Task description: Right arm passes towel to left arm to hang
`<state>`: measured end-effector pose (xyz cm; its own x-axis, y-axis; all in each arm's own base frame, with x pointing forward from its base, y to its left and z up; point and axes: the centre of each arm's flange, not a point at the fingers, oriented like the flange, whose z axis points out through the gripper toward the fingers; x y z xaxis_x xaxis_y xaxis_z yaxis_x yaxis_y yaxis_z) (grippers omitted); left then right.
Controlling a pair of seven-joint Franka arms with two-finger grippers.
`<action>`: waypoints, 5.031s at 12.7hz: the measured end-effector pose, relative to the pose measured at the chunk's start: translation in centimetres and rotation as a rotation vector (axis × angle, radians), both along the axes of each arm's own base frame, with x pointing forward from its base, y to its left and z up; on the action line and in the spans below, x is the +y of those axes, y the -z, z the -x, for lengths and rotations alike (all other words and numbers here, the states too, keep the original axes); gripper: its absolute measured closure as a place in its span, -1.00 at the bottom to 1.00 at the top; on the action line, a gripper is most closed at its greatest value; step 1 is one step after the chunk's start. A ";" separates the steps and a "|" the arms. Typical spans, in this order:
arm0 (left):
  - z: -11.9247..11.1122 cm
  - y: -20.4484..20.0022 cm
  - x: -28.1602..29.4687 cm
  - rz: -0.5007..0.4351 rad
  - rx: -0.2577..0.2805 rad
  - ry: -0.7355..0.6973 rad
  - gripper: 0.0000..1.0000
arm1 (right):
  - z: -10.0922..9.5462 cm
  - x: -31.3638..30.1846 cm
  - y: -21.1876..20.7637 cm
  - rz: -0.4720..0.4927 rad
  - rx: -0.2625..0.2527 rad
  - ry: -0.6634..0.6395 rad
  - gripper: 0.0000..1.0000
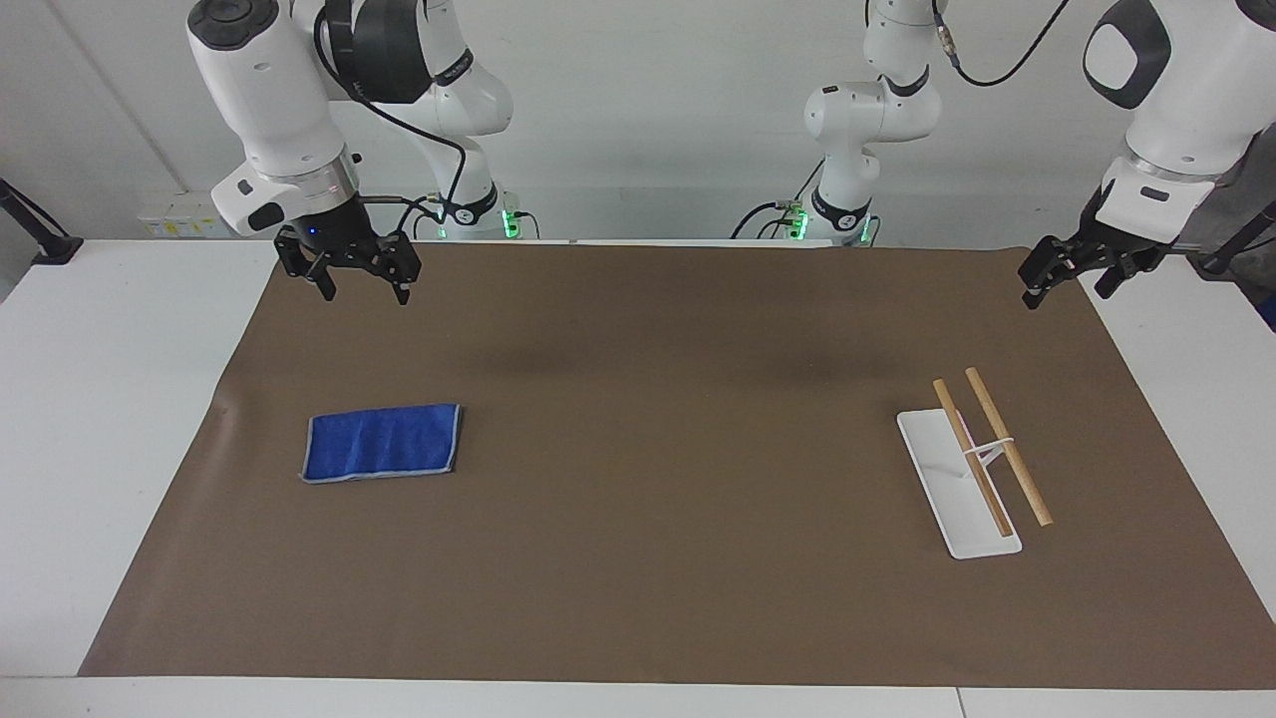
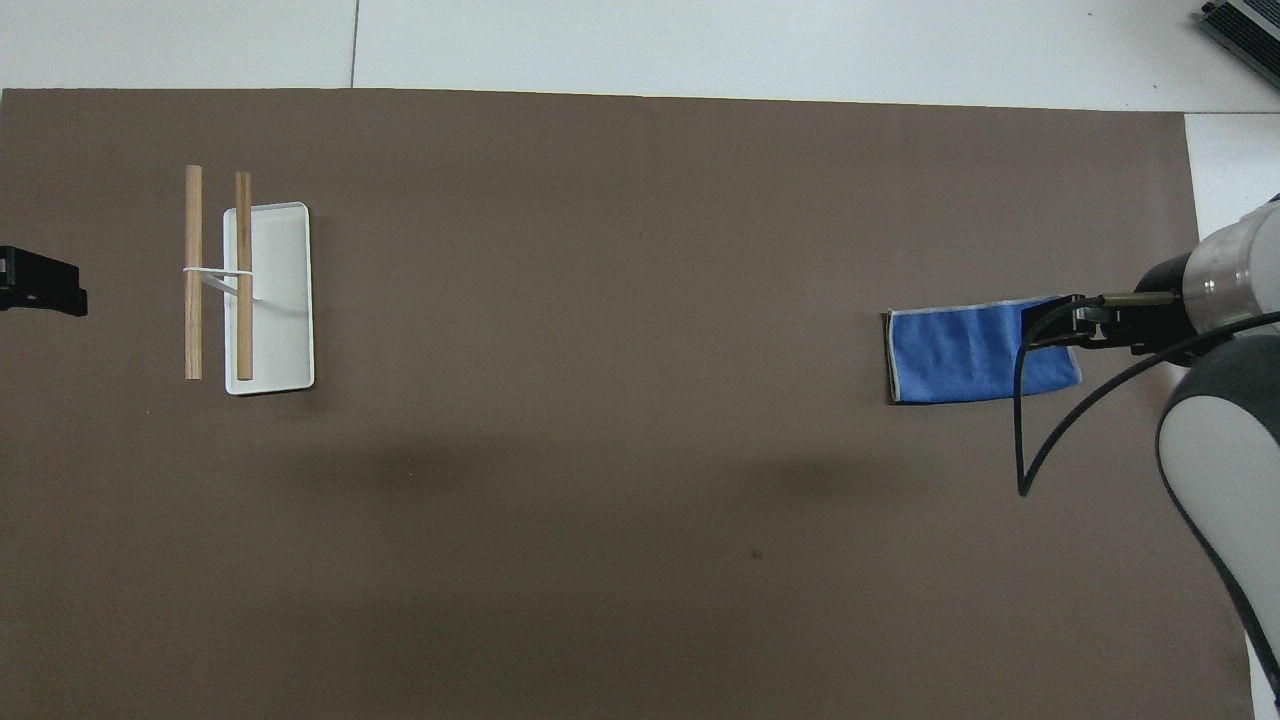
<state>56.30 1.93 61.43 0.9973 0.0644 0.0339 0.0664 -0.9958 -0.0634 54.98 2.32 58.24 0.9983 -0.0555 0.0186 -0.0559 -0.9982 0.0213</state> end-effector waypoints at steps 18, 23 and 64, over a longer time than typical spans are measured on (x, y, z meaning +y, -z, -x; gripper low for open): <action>0.0 0.0 0.0 0.000 0.000 0.000 -1.00 | 0.0 -0.3 0.0 0.000 0.000 0.005 -1.00; 0.0 0.0 0.0 0.000 0.000 0.000 -1.00 | 0.0 -1.1 0.0 0.000 0.001 0.019 -1.00; 0.0 0.0 0.0 0.000 0.000 0.000 -1.00 | -2.9 -6.5 30.5 -0.006 -0.134 -0.070 -0.90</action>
<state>56.30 1.93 61.43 0.9973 0.0644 0.0339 0.0664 -0.9958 -0.0634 57.92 -4.21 27.76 0.9884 0.0133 0.1516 0.0117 -0.9999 0.0119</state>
